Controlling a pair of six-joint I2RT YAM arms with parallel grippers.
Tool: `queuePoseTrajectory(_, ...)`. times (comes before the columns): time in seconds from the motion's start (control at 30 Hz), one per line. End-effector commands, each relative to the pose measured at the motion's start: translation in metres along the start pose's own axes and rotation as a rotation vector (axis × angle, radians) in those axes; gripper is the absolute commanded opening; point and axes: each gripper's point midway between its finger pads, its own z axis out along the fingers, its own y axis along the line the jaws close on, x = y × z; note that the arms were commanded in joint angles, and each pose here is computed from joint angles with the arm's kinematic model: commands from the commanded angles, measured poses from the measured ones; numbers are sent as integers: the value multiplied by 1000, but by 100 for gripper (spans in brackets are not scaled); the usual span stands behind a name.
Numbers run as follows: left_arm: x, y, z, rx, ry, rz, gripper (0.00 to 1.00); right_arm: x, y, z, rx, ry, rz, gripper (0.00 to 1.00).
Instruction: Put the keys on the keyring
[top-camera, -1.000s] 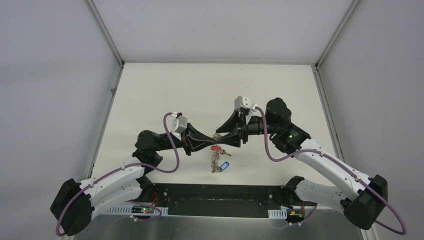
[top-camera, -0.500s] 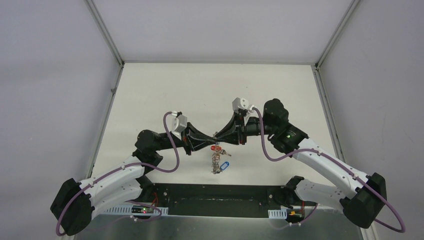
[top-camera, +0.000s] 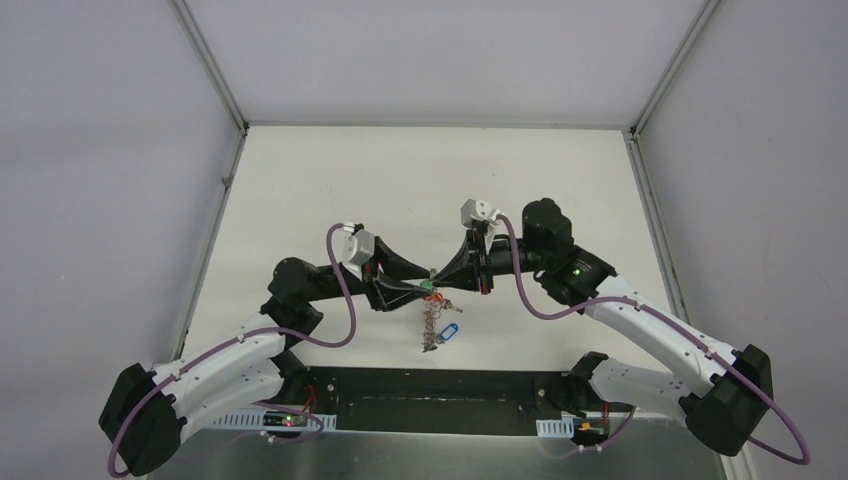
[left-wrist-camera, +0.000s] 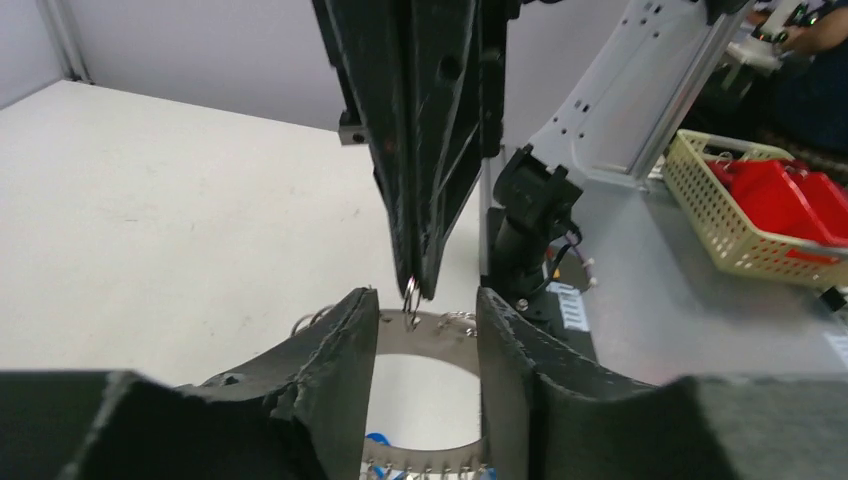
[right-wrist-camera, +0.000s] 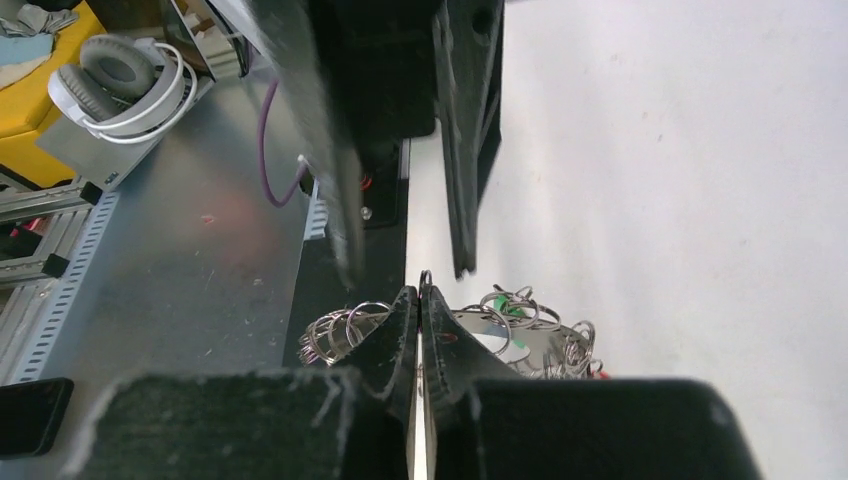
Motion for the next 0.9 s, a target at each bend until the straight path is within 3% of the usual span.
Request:
queuePoseTrajectory(0.0,-25,-1,1,-25,18,95,53,-8,-1,-4,33,55,9,0)
queuePoseTrajectory(0.1,-22,4,-3,-56,89,122,60,-1,-6,-7,66,135,75,0)
queuePoseTrajectory(0.33,-9,14,-5,-87,217,125,60,19,-16,-15,154,327,220,0)
queuePoseTrajectory(0.87,20,19,11,-15,329,82,51,40,-14,-34,235,597,190,0)
